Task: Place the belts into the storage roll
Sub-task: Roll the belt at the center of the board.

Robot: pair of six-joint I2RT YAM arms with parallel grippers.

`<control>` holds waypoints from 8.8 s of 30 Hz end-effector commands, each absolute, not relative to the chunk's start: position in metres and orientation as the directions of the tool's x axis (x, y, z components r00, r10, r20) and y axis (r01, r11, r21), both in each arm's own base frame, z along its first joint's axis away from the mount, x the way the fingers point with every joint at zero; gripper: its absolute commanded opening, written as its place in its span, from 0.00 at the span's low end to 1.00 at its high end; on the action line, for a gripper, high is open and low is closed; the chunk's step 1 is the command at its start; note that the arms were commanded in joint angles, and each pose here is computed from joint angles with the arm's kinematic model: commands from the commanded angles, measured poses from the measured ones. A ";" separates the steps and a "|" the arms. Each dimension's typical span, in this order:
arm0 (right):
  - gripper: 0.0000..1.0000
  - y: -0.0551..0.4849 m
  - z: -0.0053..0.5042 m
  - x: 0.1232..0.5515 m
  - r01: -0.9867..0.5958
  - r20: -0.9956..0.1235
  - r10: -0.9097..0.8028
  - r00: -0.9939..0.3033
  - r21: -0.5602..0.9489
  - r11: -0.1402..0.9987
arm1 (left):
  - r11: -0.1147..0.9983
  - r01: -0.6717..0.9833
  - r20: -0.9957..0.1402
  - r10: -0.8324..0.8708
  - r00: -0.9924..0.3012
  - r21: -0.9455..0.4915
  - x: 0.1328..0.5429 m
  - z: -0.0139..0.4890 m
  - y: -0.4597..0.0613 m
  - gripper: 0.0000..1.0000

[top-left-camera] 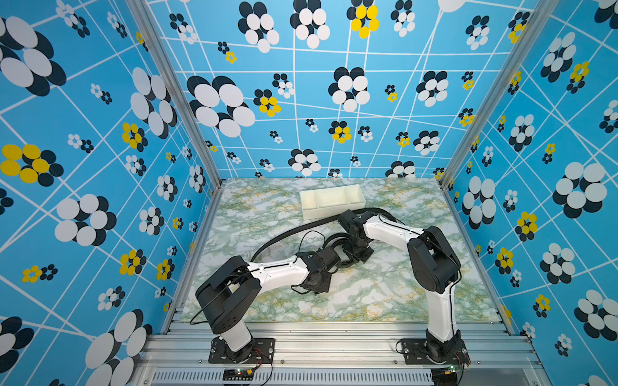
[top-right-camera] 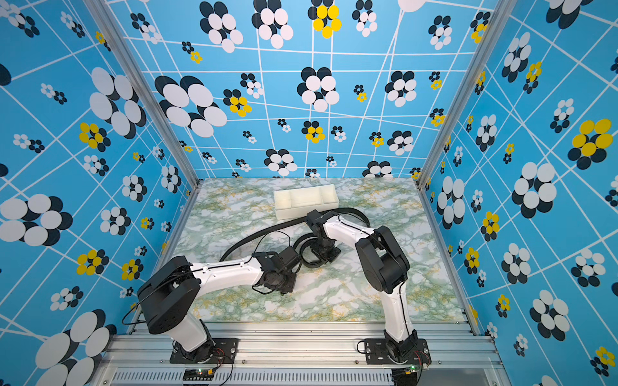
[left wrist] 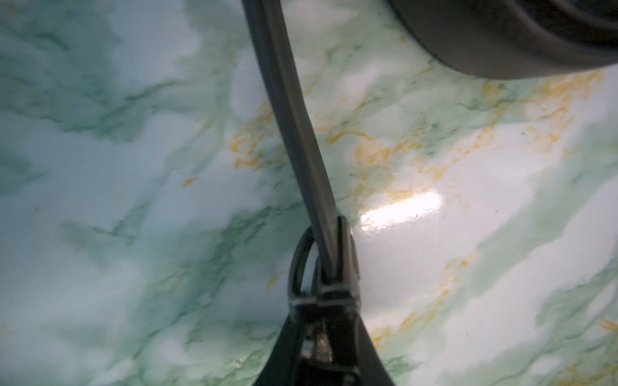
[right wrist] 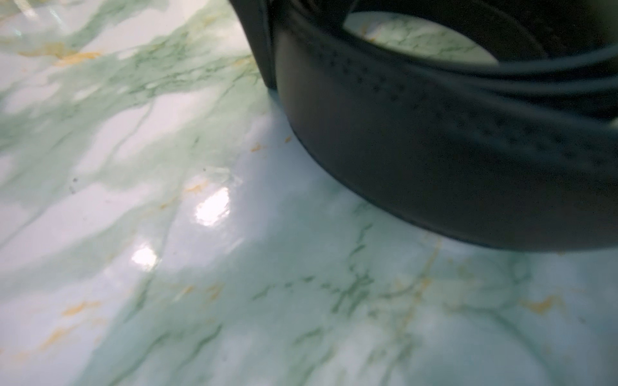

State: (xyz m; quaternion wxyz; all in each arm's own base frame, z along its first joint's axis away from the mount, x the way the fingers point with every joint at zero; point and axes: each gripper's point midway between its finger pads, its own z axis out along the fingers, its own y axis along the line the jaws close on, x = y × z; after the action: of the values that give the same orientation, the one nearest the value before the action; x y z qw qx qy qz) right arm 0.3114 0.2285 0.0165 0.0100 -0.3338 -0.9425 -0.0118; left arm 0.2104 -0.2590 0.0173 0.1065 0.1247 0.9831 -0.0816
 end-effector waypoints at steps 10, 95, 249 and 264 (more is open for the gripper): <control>0.00 0.248 -0.010 0.288 0.609 0.142 0.601 -0.786 0.014 0.793 | 0.915 0.311 -0.177 0.272 -0.946 -0.257 0.161 0.008 -0.349 0.37; 0.03 0.284 0.011 0.289 0.484 0.105 0.472 -0.875 0.168 0.859 | 0.797 0.600 -0.080 0.603 -0.793 0.068 0.332 0.014 -0.233 0.12; 0.00 0.338 0.032 0.213 -0.990 -0.316 -0.948 -0.034 -0.116 0.075 | 0.863 0.463 -0.140 0.443 -0.886 -0.200 0.338 0.061 -0.227 0.60; 0.00 0.335 0.028 0.209 -0.996 -0.317 -0.948 -0.016 -0.082 0.044 | 0.910 0.214 -0.073 0.201 -0.977 -0.355 0.324 0.070 -0.207 0.67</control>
State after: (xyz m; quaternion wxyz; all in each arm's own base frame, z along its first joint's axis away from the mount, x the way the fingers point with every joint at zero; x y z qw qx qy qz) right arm 0.2220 0.3461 0.0368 -0.1748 0.6786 -0.7098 -0.0718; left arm 0.3410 -0.1953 0.0803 0.0502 0.1030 0.9772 -0.1785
